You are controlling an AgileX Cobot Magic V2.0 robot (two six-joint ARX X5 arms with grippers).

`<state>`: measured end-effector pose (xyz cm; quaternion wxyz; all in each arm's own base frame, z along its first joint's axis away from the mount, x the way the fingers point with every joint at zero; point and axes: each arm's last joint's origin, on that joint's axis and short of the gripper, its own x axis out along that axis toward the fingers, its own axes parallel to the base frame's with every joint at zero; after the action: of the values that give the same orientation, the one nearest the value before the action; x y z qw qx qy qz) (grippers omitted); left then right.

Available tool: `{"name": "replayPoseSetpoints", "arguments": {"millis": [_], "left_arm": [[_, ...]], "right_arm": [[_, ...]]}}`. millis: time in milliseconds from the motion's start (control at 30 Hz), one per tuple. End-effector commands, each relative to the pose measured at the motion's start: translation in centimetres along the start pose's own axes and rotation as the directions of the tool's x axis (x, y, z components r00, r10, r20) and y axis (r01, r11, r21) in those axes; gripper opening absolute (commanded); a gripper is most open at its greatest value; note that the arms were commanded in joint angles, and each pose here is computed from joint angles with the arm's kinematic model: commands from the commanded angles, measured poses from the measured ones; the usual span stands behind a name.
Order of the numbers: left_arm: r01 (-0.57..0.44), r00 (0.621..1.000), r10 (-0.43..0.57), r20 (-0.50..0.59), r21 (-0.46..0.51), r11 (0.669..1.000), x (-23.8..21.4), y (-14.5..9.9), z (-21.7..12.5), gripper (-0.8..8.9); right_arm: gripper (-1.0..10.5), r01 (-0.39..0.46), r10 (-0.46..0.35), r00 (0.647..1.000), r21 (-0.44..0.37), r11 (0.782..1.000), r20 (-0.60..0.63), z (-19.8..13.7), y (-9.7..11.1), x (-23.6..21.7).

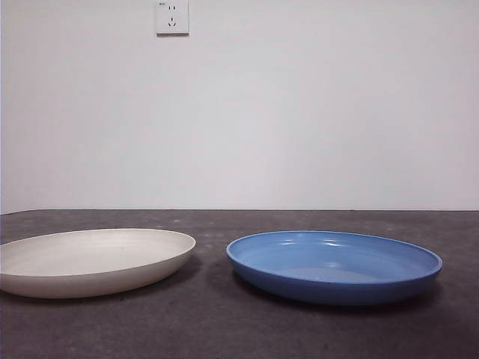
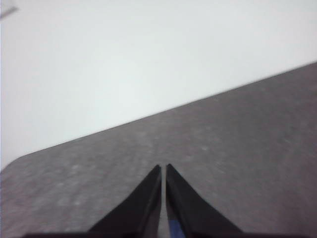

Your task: Pick up the white plate, put it on the blue plate, put it on desk

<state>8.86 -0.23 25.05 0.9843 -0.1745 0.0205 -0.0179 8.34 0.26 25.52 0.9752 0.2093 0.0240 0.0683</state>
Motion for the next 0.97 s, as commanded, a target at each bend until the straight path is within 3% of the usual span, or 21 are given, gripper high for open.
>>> {"name": "replayPoseSetpoints", "arguments": {"millis": [33, 133, 333, 500, 633, 767, 967], "left_arm": [[0.017, 1.000, -0.017, 0.008, 0.000, 1.000, 0.1, -0.8, 1.8, 0.17], [0.037, 0.999, -0.037, -0.012, -0.001, 0.999, 0.2, -1.6, 3.4, 0.17], [0.179, 0.979, -0.179, -0.094, -0.008, 0.984, 1.3, -3.3, 5.3, 0.17], [0.281, 0.941, -0.281, -0.190, -0.031, 0.959, 2.0, -4.4, 6.2, 0.17], [0.366, 0.891, -0.368, -0.266, -0.062, 0.929, 2.7, -5.3, 7.1, 0.17], [0.469, 0.815, -0.473, -0.335, -0.098, 0.878, 3.7, -6.0, 7.7, 0.17], [0.552, 0.670, -0.566, -0.480, -0.187, 0.812, 5.1, -6.7, 7.3, 0.17]], "right_arm": [[0.1, -0.040, 0.041, 0.999, 0.016, 0.999, -0.027, 1.4, 0.7, 0.3], [0.1, -0.064, 0.066, 0.994, 0.028, 0.998, -0.092, 2.5, 1.4, 0.7], [0.1, -0.144, 0.154, 0.962, 0.059, 0.988, -0.224, 3.7, 2.7, 1.8], [0.1, -0.285, 0.296, 0.895, 0.081, 0.955, -0.335, 3.8, 3.8, 2.8], [0.1, -0.365, 0.380, 0.816, 0.121, 0.923, -0.436, 3.8, 4.3, 3.5], [0.1, -0.425, 0.435, 0.732, 0.149, 0.893, -0.524, 3.8, 4.6, 4.1], [0.1, -0.428, 0.427, 0.689, 0.147, 0.892, -0.586, 4.1, 4.8, 4.4]]}}
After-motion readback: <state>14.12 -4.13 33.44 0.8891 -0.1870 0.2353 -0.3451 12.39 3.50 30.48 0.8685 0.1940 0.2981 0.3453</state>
